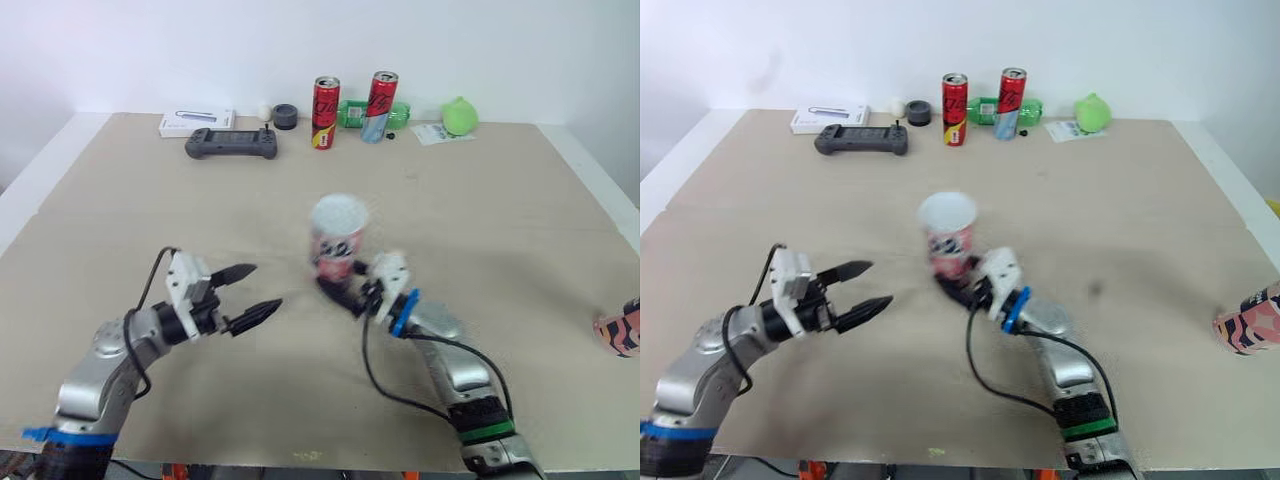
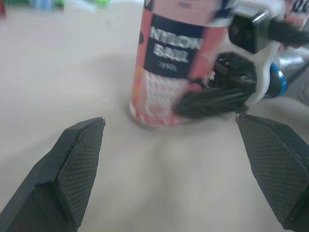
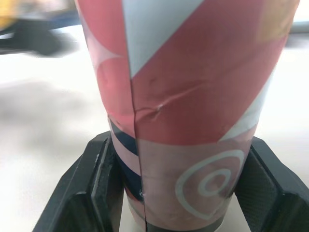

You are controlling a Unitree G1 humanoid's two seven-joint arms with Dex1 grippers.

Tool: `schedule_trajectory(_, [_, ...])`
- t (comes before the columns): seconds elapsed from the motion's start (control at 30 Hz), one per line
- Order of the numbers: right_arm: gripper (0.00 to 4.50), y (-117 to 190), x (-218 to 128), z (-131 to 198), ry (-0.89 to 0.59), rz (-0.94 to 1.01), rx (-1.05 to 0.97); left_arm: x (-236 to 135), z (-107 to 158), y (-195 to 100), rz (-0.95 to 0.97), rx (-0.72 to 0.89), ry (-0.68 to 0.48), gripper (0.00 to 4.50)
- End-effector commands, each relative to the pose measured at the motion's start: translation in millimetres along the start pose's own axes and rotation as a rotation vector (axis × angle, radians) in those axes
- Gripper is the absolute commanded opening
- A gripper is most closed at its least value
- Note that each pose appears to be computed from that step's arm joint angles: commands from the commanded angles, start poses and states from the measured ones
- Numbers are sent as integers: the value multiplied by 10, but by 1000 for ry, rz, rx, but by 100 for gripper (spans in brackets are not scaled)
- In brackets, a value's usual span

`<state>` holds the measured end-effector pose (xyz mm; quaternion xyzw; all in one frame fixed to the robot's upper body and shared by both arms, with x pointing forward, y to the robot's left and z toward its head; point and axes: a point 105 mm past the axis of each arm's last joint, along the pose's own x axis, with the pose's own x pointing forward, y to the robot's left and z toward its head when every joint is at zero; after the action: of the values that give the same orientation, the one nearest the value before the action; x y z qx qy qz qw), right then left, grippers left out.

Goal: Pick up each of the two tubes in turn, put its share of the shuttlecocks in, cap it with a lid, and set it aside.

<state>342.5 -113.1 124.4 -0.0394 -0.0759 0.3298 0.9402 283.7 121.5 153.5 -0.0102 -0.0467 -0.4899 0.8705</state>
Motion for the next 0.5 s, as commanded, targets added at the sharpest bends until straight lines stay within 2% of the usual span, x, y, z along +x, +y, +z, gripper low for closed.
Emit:
schedule_trajectory(0.03, [297, -856, -494, 155, -60, -490, -9, 298, 112, 6, -27, 25, -60, 450])
schedule_trajectory(0.13, [297, -1347, -1007, 115, -37, -815, -31, 649, 141, -84, -108, 12, -94, 450])
schedule_trajectory(0.23, [297, -1609, -1356, 62, -20, -1003, -44, 942, 160, -224, -200, 6, -108, 450])
schedule_trajectory(0.33, [297, -1758, -1596, -6, 6, -1126, -62, 1155, 195, -370, -286, 2, -118, 450])
schedule_trajectory(0.5, [297, -1811, -1719, -170, 54, -1182, -31, 1262, 173, -497, -368, 39, -107, 450])
